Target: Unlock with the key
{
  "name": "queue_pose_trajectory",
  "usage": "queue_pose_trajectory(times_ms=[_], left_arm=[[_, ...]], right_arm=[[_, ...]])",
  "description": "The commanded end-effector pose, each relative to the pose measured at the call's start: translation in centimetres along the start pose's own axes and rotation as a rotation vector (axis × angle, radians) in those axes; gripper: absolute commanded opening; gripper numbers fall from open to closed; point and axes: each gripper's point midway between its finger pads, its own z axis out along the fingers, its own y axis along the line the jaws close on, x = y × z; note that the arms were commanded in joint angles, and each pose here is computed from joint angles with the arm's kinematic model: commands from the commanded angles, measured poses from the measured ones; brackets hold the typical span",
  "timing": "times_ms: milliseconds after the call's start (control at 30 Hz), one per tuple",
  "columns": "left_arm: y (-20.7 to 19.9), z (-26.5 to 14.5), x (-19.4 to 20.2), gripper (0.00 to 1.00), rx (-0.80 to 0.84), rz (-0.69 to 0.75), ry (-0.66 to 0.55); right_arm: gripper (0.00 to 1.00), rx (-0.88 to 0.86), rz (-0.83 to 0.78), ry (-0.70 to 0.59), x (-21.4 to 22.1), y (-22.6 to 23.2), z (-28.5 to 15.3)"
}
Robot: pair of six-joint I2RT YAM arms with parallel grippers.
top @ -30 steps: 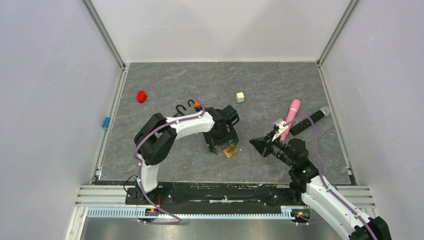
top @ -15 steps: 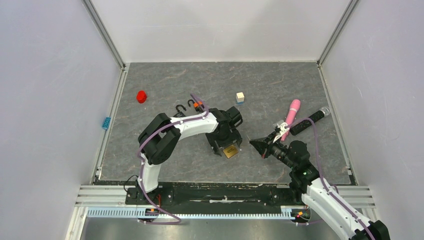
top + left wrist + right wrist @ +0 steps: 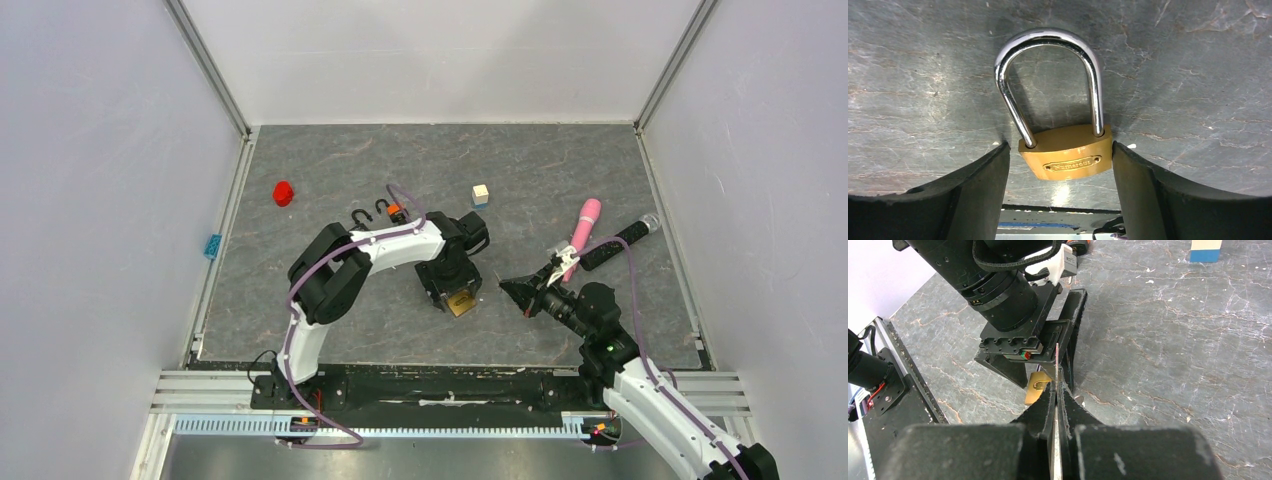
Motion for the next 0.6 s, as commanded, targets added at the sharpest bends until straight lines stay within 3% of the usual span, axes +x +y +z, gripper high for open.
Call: queue_pose_trajectory(times_ms=[0, 167, 367, 433, 567], left_arm=[[1.7, 2.7, -1.1, 0.78, -0.101, -0.047, -0.068], [1.7, 2.6, -2.0, 0.69, -0.095, -0.060, -0.078], [2.6, 1.4, -4.5, 0.52, -0.054, -0.104, -0.124], [2.3, -0.4, -5.8, 0.39, 0.045, -0.148, -0.135], [1.3, -3.2, -6.8, 0.32, 0.174, -0.181, -0.158]], right_arm=[[0.00, -0.028, -0.008, -0.029, -0.7, 0.5, 0.0], [0.00, -0.034, -0.006, -0.023, -0.6, 0.6, 0.0], [0.00, -0.065, -0.010, -0.009, -0.3, 1.1, 0.0], [0.00, -0.096, 0.009, 0.008, 0.2, 1.6, 0.1], [0.00, -0.159, 0.058, -0.015, 0.0, 2.7, 0.2]])
